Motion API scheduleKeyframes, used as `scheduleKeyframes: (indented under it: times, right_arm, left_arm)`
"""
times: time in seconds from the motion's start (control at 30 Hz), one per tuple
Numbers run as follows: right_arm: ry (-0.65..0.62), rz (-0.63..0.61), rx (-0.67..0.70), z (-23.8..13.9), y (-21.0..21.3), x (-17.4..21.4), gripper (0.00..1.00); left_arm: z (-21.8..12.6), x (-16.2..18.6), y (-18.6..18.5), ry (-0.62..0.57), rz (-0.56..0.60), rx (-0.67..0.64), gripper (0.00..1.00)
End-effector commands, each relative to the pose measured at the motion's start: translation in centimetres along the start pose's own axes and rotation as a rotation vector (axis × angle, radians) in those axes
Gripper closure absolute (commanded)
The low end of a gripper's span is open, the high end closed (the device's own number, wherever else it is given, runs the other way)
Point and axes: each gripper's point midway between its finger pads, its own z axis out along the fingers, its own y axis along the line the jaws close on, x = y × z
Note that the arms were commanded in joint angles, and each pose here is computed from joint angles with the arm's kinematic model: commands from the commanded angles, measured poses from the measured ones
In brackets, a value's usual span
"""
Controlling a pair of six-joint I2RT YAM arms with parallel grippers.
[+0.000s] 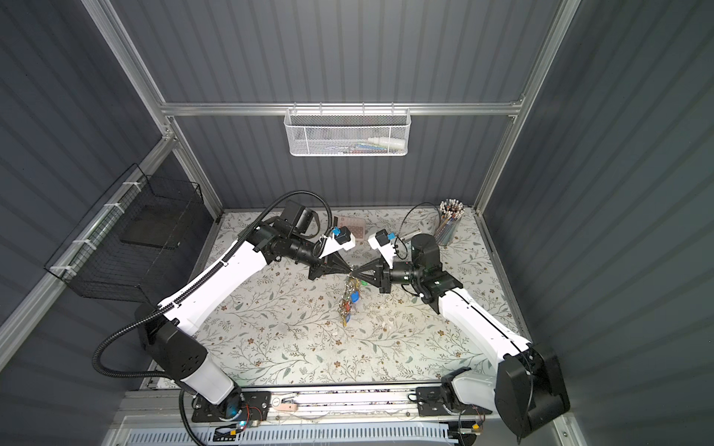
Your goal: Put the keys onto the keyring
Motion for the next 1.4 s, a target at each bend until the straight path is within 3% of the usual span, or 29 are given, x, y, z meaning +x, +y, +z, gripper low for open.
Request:
scheduleKeyframes:
  times: [0.0, 0.13, 0.33, 0.67, 0.8, 1.03, 1.37]
  right_arm:
    - [-0.064, -0.080, 0.002, -0.4, 0.9, -2.4, 0.96]
    - [-0.088, -0.070, 0.023, -1.0, 1.2, -3.0, 0.76]
    - [-0.149, -0.040, 0.078, -3.1, 1.2, -2.8, 0.63]
    - [-0.105, -0.029, 0.022, -2.0, 2.1, -1.8, 0.53]
    - [-0.088, -0.010, 0.012, -1.3, 1.4, -1.5, 0.57]
    - [-0.084, -0.002, -0.004, -1.0, 1.1, -1.6, 0.72]
    - [-0.074, 0.007, 0.028, -0.9, 0.3, -1.0, 0.91]
  left_arm:
    - [-1.8, -2.5, -1.6, -0.104, 0.025, -0.028, 1.00]
    - [-2.7, -3.8, -2.0, -0.211, 0.019, -0.071, 1.00]
    - [-3.6, -4.8, -2.8, -0.392, -0.008, -0.110, 1.00]
    - [-3.8, -5.5, -3.3, -0.591, -0.037, -0.183, 1.00]
    - [-3.6, -5.6, -3.6, -0.639, -0.047, -0.181, 1.00]
    - [-3.6, -5.3, -2.8, -0.671, -0.080, -0.227, 1.00]
    - [-3.7, -5.0, -2.0, -0.663, -0.095, -0.272, 1.00]
